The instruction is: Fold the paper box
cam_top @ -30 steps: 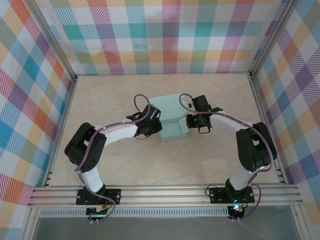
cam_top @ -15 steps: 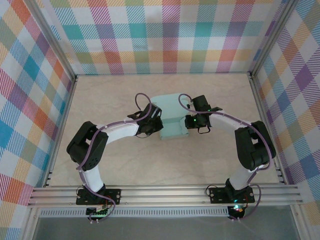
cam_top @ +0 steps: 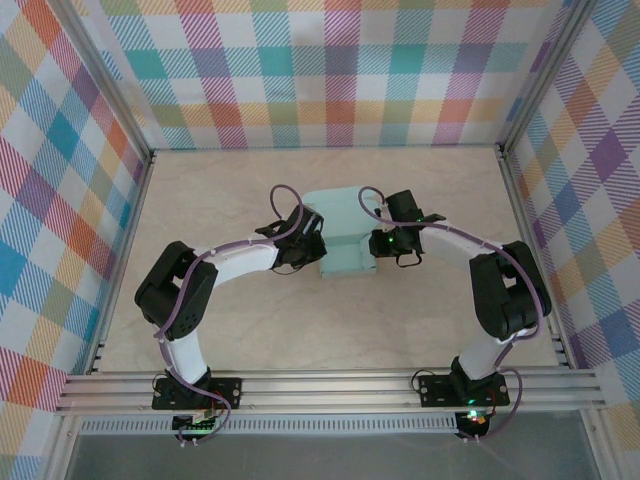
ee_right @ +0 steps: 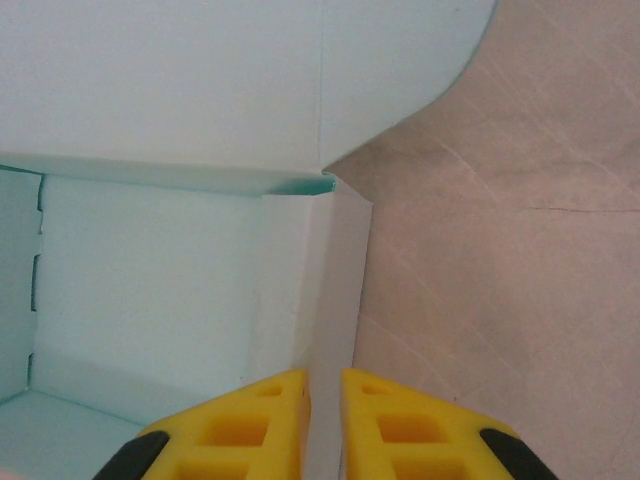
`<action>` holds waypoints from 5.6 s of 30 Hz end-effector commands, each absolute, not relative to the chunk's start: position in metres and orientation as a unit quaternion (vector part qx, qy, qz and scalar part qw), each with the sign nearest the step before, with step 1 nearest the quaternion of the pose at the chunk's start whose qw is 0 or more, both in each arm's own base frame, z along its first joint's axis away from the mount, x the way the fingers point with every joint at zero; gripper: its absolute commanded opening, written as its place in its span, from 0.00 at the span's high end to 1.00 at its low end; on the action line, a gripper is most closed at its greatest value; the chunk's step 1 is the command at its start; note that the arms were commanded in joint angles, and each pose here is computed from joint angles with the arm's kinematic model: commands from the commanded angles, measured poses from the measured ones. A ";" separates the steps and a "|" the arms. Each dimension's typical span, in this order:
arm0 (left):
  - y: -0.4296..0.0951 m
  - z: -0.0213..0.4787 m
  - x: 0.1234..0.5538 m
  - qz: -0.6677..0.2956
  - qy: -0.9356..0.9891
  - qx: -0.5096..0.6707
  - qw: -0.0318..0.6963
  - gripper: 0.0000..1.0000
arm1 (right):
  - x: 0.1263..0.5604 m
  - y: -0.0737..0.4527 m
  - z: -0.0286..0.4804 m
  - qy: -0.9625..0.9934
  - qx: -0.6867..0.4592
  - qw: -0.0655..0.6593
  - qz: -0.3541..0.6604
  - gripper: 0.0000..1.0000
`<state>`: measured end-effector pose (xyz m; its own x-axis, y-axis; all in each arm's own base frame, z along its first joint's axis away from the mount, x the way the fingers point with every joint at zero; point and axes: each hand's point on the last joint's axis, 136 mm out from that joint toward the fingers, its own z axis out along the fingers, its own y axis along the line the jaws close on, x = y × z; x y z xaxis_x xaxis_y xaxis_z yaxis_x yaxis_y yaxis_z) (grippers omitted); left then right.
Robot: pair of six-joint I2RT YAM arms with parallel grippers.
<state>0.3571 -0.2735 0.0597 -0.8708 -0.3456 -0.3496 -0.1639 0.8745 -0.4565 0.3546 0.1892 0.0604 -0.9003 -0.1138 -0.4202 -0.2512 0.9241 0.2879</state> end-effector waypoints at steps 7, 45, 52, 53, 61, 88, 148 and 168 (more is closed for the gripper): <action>-0.243 0.000 0.319 -0.115 0.976 -0.131 0.128 0.92 | 0.351 0.196 0.077 0.950 -0.077 0.226 0.202 0.84; -0.242 -0.003 0.318 -0.109 0.977 -0.131 0.125 0.93 | 0.345 0.196 0.060 0.954 -0.083 0.179 0.227 0.86; -0.242 -0.003 0.318 -0.110 0.977 -0.131 0.125 0.93 | 0.341 0.186 0.050 0.967 -0.092 0.159 0.178 0.86; -0.242 -0.003 0.318 -0.110 0.977 -0.131 0.125 0.93 | 0.341 0.185 0.050 0.968 -0.096 0.158 0.170 0.86; -0.243 -0.002 0.319 -0.111 0.977 -0.129 0.125 0.93 | 0.340 0.184 0.048 0.973 -0.132 0.156 0.105 0.84; -0.243 -0.004 0.319 -0.110 0.978 -0.129 0.124 0.94 | 0.352 0.181 0.086 0.956 -0.082 0.214 0.181 0.76; -0.240 -0.002 0.319 -0.103 0.979 -0.125 0.126 0.96 | 0.350 0.195 0.062 0.957 -0.072 0.145 0.242 0.74; -0.239 -0.004 0.317 -0.103 0.979 -0.125 0.126 0.96 | 0.342 0.197 0.043 0.971 -0.102 0.110 0.185 0.81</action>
<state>0.3605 -0.2753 0.0594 -0.8758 -0.3276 -0.3546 -0.1529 0.8849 -0.4399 0.3498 0.1908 0.0495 -0.9529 -0.1066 -0.2840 -0.2086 0.9100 0.3583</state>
